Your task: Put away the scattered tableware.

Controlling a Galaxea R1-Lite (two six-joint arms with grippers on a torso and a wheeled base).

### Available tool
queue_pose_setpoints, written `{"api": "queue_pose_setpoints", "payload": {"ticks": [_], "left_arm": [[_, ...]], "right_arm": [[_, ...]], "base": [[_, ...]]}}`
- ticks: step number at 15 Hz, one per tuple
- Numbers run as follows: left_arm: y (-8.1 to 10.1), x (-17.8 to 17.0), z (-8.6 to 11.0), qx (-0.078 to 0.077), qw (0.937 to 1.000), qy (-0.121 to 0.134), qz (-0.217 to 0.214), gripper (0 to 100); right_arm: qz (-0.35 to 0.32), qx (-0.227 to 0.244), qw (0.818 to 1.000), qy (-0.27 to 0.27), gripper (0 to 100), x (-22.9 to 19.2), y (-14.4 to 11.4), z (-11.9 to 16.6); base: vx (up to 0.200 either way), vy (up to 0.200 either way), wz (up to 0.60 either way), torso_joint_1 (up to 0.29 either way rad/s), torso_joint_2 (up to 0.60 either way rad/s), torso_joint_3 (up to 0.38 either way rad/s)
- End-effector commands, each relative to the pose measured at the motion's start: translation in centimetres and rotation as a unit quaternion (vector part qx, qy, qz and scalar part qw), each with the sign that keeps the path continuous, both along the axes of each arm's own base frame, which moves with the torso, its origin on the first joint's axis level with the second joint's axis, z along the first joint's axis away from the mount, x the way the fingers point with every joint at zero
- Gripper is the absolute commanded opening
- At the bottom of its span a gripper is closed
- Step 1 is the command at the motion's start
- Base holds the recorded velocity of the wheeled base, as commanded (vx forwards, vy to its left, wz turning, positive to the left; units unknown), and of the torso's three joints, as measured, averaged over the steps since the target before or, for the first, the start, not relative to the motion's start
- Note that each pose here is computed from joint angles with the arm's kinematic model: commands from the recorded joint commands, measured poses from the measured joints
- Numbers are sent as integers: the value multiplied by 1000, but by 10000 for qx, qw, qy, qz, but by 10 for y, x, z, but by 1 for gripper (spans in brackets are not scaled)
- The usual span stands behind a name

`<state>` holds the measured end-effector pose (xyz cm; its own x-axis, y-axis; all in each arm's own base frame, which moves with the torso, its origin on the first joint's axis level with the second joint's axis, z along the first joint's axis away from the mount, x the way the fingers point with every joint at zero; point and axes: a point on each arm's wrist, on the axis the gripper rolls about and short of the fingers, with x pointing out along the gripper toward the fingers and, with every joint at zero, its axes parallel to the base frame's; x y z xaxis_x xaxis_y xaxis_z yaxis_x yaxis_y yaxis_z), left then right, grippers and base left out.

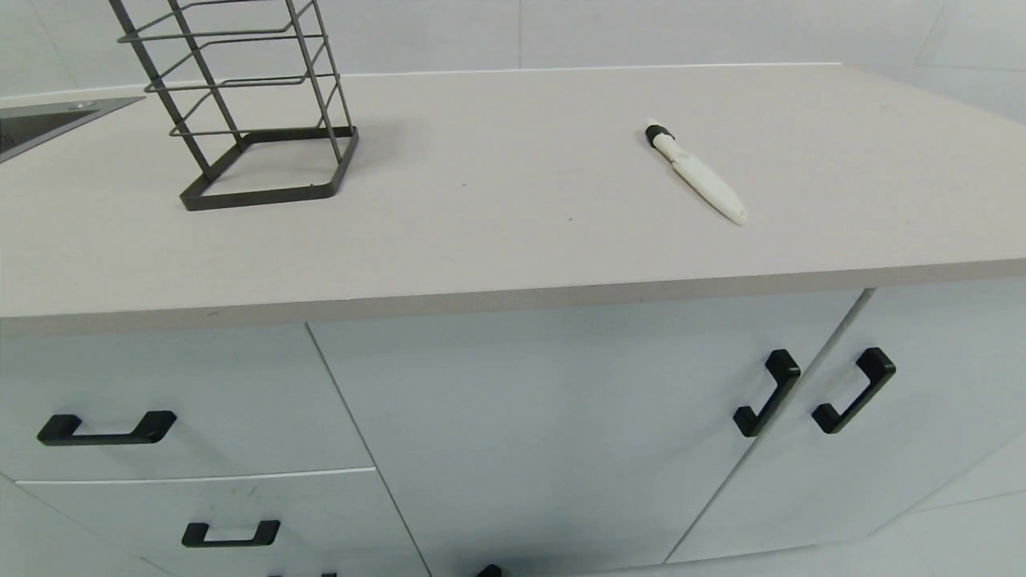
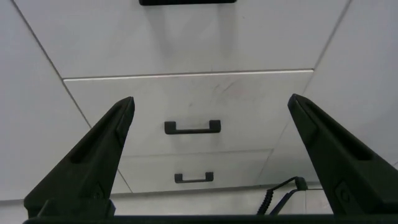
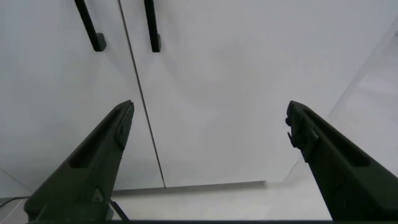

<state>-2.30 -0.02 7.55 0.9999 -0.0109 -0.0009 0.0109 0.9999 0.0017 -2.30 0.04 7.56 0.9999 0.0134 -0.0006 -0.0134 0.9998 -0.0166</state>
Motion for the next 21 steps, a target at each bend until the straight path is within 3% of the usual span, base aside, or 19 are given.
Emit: {"api": "queue_pose_setpoints", "payload": {"ticks": [1,8,18,21], "left_arm": [[0,0,0,-1,10000,11,1,100],[0,0,0,-1,10000,3,1,100],[0,0,0,-1,10000,3,1,100],[0,0,0,-1,10000,3,8,100]], "right_arm": [[2,-1,10000,-11,100,0,0,0],[17,-1,10000,-11,100,0,0,0],[17,-1,10000,-11,100,0,0,0],[17,-1,10000,-11,100,0,0,0]], "base": [[0,0,0,0,0,0],[0,0,0,180,-123,-93],[0,0,0,179,-544,-202],[0,0,0,356,-492,-217]]}}
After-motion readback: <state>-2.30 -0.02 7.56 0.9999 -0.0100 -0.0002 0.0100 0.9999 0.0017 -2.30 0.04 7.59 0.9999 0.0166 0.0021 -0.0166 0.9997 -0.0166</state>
